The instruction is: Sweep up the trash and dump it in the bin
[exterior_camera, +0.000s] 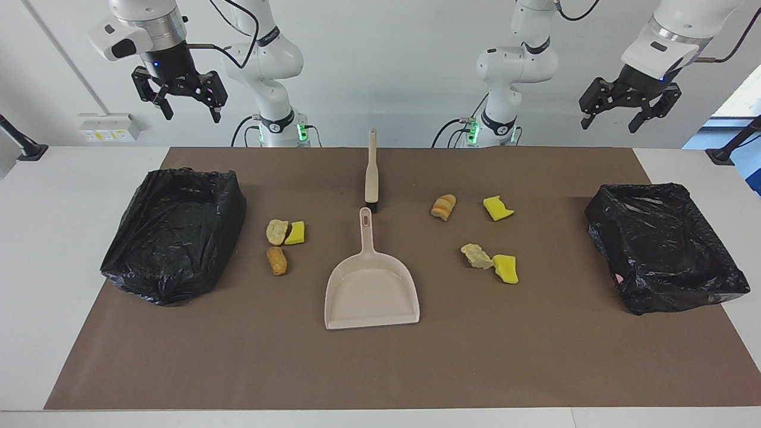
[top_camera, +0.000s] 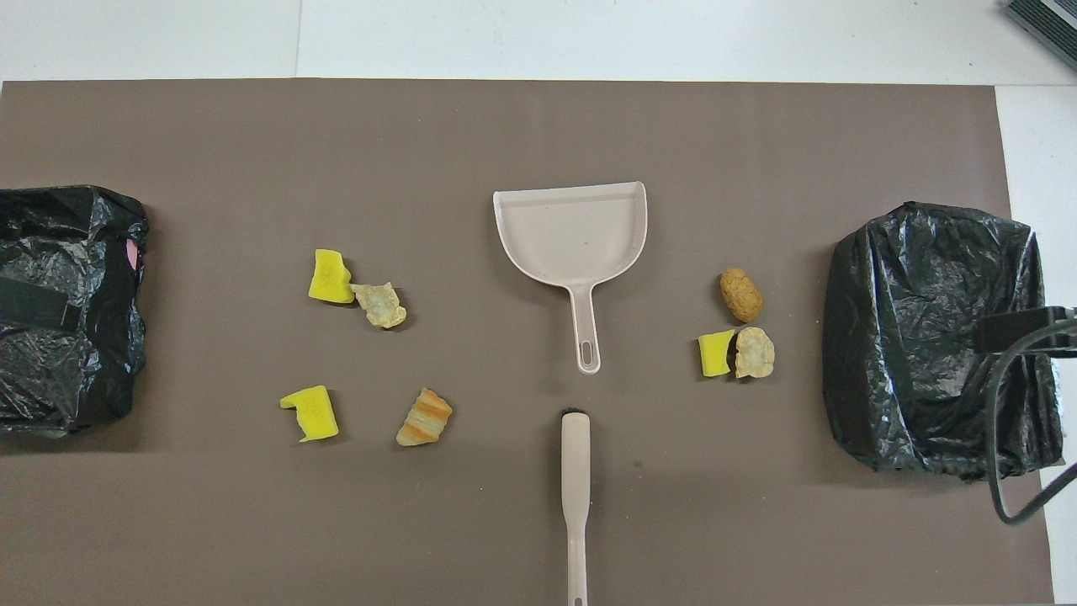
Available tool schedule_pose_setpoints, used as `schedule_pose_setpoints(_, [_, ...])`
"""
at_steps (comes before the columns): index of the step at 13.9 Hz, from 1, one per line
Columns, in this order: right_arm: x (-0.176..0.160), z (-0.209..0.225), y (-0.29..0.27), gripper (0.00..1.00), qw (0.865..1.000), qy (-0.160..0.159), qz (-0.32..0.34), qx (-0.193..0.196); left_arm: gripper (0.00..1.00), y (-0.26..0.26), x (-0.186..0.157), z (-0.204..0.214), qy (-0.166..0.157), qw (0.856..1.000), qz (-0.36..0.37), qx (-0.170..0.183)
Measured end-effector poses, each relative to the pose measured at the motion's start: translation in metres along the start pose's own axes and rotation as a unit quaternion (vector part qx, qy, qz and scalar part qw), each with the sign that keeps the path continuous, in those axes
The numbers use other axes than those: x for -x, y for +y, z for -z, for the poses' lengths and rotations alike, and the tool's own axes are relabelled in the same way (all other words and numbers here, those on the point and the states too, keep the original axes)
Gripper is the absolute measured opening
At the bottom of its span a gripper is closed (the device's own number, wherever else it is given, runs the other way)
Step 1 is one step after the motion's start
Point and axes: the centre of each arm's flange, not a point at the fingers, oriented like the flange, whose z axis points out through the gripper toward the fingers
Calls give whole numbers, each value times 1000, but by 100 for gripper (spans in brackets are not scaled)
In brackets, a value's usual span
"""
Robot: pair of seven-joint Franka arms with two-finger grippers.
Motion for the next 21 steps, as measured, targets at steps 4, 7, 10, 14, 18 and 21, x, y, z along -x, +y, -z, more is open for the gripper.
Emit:
schedule_pose_setpoints(4, [0,0,0,100,1000,0,0,0,100,2,0,1,2,1000,-2,0])
schedule_pose_setpoints(7, [0,-1,0,100,1000,-1,0,-1,100,4,0,2,2,1000,-4,-1])
schedule_pose_setpoints(10, [0,-1,0,100,1000,-1,0,-1,100,7,0,2,2,1000,-7,-1])
schedule_pose_setpoints(14, [2,2,3,100,1000,2,-2,-1,100,12,-1,2,2,1000,-12,-1])
schedule_pose_setpoints(18, [1,-14,-2,100,1000,-16,2,0,100,23,-1,2,2,1000,-22,0])
schedule_pose_setpoints(21, [-6,-26,-16,100,1000,-19,11,1,100,42,1,-4,-3,999,-40,-1])
